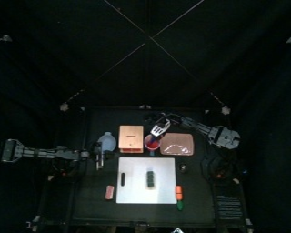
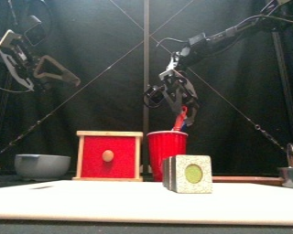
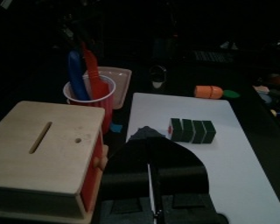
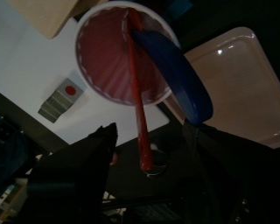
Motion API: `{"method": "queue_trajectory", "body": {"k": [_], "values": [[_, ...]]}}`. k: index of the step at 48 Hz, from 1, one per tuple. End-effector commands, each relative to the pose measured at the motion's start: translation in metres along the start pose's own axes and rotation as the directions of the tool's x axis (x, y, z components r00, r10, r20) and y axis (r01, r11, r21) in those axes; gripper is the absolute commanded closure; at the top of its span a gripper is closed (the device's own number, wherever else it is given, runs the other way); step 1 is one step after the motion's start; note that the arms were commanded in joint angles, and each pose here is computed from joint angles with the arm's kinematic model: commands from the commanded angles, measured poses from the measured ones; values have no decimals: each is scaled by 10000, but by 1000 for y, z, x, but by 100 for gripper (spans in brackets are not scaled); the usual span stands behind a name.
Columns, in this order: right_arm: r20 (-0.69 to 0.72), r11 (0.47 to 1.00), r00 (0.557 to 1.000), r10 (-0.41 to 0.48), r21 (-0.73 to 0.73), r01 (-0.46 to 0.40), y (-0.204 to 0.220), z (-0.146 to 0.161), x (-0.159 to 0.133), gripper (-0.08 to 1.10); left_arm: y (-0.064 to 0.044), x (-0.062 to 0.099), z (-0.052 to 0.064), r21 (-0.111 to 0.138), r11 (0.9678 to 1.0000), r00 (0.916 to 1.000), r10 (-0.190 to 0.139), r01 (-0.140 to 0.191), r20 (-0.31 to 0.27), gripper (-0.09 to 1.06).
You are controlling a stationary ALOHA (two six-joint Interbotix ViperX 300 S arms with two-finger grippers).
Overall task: Place sushi on board then cut the sushi with the knife then place the pieces on the plate
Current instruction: Pick knife at handle with right hand
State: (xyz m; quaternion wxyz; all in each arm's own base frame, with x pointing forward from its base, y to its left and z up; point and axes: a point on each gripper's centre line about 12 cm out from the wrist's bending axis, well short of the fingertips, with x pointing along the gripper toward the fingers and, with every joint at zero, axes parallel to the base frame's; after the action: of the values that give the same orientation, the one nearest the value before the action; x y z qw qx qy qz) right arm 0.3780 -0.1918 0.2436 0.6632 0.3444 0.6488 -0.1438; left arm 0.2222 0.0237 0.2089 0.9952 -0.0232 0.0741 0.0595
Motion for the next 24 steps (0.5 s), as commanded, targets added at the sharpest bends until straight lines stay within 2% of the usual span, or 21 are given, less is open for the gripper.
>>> {"method": "queue_trajectory", "body": {"k": [1, 5, 24], "values": [[387, 9998, 9992, 111, -147, -106, 7, -1, -14, 15, 1, 2, 5, -35, 10000, 9998, 39, -39, 170, 99], [342, 9999, 9993, 119, -117, -115, 6, 0, -12, 21, 1, 2, 5, -49, 10000, 9999, 41, -40, 154, 99], [-19, 9988, 9988, 484, -35, -485, 11, -6, -13, 65, 1, 1, 4, -65, 10000, 9999, 41, -40, 139, 99]]}}
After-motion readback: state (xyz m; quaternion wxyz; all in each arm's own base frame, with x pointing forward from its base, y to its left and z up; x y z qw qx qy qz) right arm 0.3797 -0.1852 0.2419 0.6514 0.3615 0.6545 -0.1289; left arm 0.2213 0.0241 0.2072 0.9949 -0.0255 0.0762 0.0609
